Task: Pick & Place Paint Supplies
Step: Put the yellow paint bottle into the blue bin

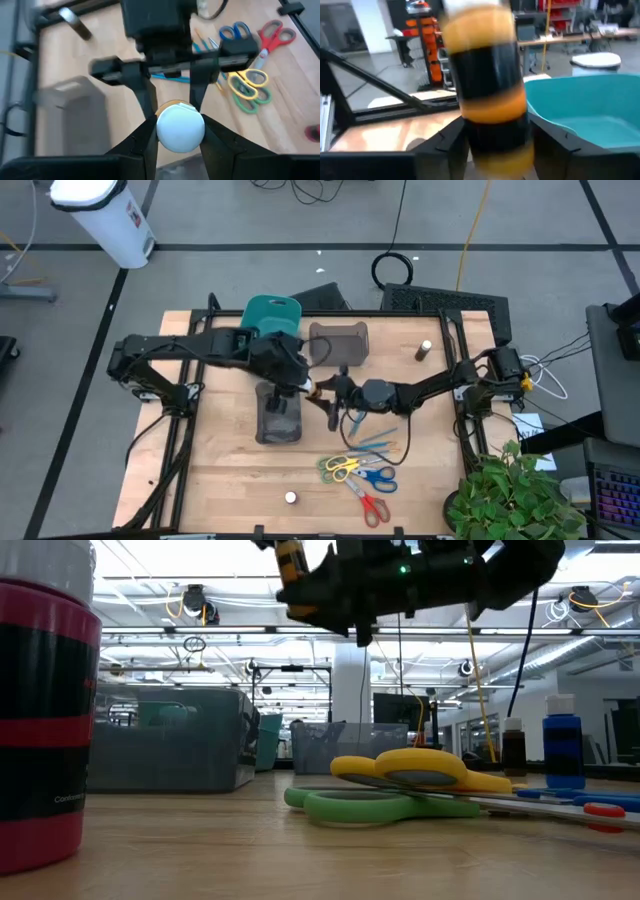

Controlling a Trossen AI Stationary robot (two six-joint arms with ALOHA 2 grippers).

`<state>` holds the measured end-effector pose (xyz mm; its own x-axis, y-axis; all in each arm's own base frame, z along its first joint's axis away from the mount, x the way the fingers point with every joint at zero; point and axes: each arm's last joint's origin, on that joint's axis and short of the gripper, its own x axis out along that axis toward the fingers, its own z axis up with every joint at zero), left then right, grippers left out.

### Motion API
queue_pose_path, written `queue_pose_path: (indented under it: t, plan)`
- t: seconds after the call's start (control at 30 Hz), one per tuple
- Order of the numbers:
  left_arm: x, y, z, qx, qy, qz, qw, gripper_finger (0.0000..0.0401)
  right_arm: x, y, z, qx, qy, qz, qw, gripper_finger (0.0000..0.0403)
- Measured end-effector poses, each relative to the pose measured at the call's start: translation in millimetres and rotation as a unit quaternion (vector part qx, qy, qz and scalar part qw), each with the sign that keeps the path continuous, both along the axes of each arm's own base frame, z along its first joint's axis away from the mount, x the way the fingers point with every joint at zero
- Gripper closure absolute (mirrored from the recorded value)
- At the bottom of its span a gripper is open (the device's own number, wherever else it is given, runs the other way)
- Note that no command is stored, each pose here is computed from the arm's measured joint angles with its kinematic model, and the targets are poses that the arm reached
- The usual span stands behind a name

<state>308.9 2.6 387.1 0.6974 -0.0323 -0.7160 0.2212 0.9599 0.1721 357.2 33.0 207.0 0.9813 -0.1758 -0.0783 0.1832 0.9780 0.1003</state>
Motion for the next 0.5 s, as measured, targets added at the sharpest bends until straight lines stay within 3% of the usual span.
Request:
queue_pose_path:
  t: [0.13,0.3,0.5]
  plan:
    - [-18.5,26.9,27.5,0.012,-0.039,0.046,0.998,0.0281,-7.4,-0.1,1.0,-0.003,0.042,0.003,0.999,0.0171]
    - [-42.5,74.0,27.9,0.008,-0.006,0.136,0.991,0.0281,-26.0,0.6,23.1,-0.005,0.042,0.006,0.999,0.0125]
    - [-70.4,144.7,19.9,-0.015,0.014,0.265,0.964,0.0281,-47.1,-1.4,42.9,-0.002,0.007,0.009,1.000,0.0111]
